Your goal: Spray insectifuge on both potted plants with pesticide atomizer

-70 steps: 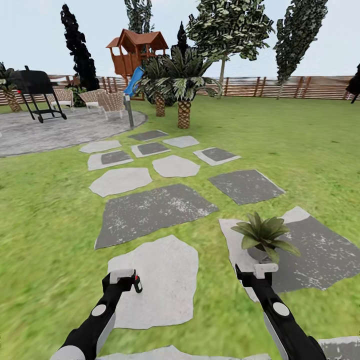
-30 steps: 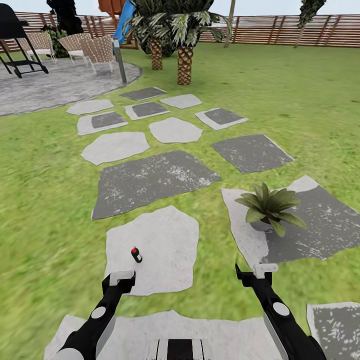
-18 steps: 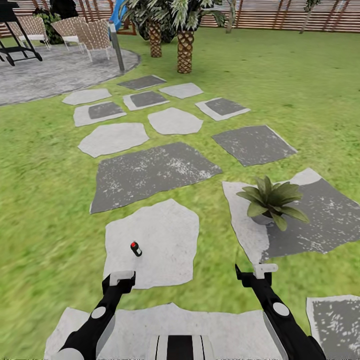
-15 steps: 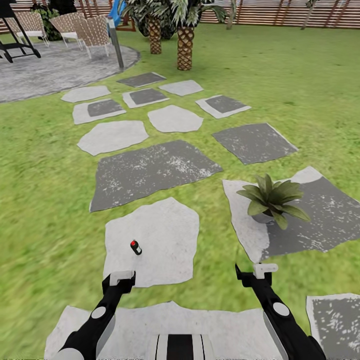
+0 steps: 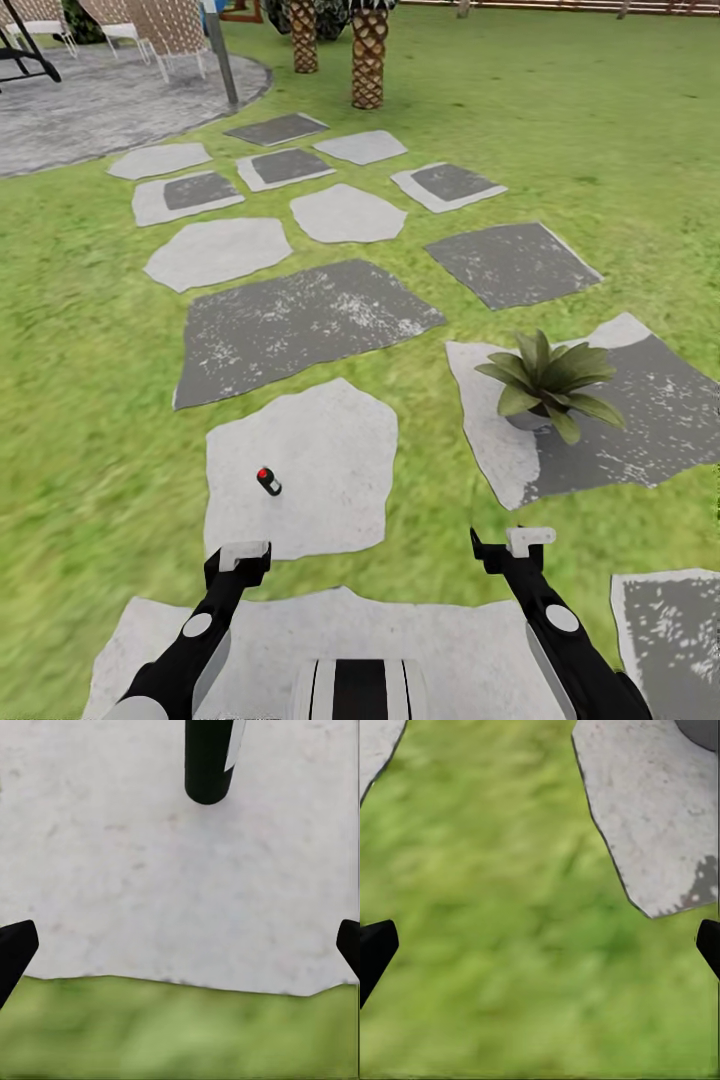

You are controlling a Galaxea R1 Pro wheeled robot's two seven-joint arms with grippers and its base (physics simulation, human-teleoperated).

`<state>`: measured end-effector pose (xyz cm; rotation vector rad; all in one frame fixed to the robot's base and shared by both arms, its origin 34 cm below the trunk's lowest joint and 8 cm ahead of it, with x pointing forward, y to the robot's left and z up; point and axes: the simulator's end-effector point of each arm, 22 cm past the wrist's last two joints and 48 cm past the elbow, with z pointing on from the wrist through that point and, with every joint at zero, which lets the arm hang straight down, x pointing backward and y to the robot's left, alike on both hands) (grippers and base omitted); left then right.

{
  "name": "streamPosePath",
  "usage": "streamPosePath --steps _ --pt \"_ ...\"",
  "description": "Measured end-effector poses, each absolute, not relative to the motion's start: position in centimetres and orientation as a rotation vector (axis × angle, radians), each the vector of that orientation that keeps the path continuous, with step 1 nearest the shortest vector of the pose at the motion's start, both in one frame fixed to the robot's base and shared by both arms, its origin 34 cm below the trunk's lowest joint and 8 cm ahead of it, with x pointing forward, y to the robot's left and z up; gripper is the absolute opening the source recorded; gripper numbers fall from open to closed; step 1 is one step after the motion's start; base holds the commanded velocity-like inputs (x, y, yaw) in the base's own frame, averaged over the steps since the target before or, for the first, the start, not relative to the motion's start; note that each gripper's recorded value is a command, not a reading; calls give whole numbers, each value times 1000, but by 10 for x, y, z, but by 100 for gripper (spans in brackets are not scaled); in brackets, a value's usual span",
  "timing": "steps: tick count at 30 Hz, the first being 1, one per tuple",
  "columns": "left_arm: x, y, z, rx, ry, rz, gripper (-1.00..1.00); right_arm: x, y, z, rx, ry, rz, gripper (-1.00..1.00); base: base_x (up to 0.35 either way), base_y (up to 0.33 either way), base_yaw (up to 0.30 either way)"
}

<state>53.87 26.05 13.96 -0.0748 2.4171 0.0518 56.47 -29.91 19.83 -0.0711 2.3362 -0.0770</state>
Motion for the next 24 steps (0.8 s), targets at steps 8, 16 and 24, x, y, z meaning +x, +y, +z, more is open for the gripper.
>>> streamPosePath --steps 8,16,24 --pt "532 261 130 -75 2436 53 100 558 -299 188 -72 2358 -76 100 0 0 -257" --pt "531 262 130 -75 2435 54 100 558 -298 188 -71 2358 -75 100 95 0 -62" --pt "531 262 130 -77 2433 54 100 558 -298 188 -71 2357 -75 100 62 22 0"
